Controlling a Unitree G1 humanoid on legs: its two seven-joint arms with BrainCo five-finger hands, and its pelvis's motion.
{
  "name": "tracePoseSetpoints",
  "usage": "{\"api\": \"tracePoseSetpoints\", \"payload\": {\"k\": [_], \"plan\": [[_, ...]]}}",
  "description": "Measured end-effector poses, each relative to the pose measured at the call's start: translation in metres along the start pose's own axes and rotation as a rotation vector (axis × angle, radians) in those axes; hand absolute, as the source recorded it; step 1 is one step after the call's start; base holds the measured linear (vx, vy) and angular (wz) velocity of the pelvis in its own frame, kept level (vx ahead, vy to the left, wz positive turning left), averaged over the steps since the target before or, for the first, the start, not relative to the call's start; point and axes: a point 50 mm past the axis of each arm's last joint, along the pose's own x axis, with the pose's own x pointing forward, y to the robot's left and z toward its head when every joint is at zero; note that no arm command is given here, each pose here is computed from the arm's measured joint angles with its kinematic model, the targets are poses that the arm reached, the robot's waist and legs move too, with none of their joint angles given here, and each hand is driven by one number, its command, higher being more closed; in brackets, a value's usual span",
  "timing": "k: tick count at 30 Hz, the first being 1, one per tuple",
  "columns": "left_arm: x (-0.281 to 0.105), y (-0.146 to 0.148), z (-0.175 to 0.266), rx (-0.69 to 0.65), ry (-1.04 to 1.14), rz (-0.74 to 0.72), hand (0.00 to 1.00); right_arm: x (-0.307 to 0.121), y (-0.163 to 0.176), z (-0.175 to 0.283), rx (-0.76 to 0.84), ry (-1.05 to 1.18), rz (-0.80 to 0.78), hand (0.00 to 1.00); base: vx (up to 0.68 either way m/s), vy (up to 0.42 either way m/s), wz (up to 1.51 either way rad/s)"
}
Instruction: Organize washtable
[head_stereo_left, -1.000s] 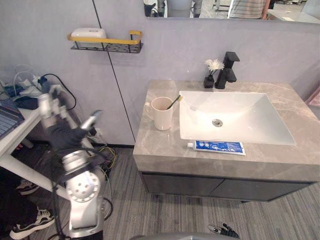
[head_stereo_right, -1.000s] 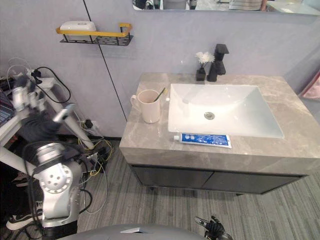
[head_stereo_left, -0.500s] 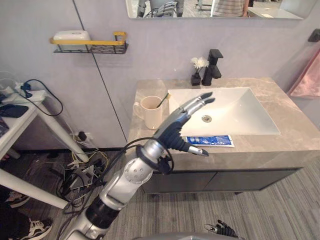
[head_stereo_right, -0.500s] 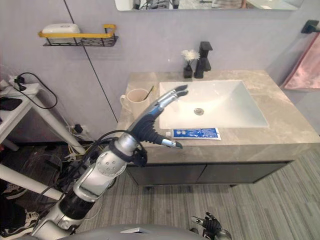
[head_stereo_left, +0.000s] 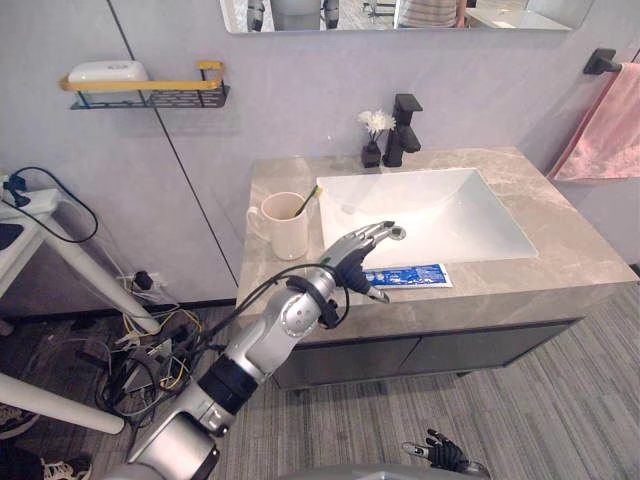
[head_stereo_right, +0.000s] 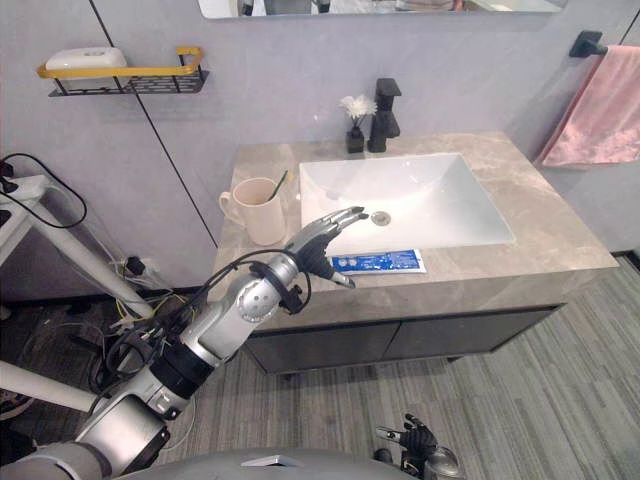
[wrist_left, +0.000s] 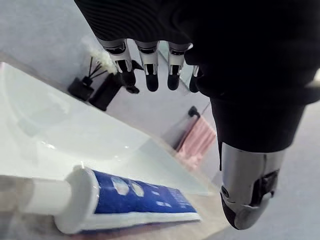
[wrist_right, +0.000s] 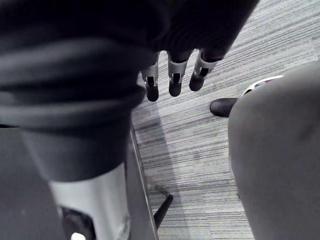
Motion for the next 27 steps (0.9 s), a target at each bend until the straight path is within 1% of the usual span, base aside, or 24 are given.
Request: {"api": "tracePoseSetpoints", "payload": {"k": [6, 14, 22, 27], "plan": [[0.005, 0.003, -0.003, 0.013, 0.013, 0.004, 0.0, 0.0, 0.0, 0.001, -0.001, -0.003, 0.0, 0.0, 0.04, 0.002, -0.02], [0.006, -0.004, -0.014, 0.005, 0.071, -0.025, 0.0, 0.001, 0.001, 0.011, -0.003, -0.04, -0.001, 0.0, 0.0, 0.004, -0.02], [0.008, -0.009, -0.014, -0.015, 0.085, -0.034, 0.0, 0.002, 0.001, 0.014, -0.002, -0.049, -0.004, 0.0, 0.0, 0.0, -0.03], [0.008, -0.019, -0.012, -0.015, 0.08, -0.069, 0.0, 0.001, 0.001, 0.014, -0.001, -0.05, -0.007, 0.0, 0.0, 0.0, 0.0]]}}
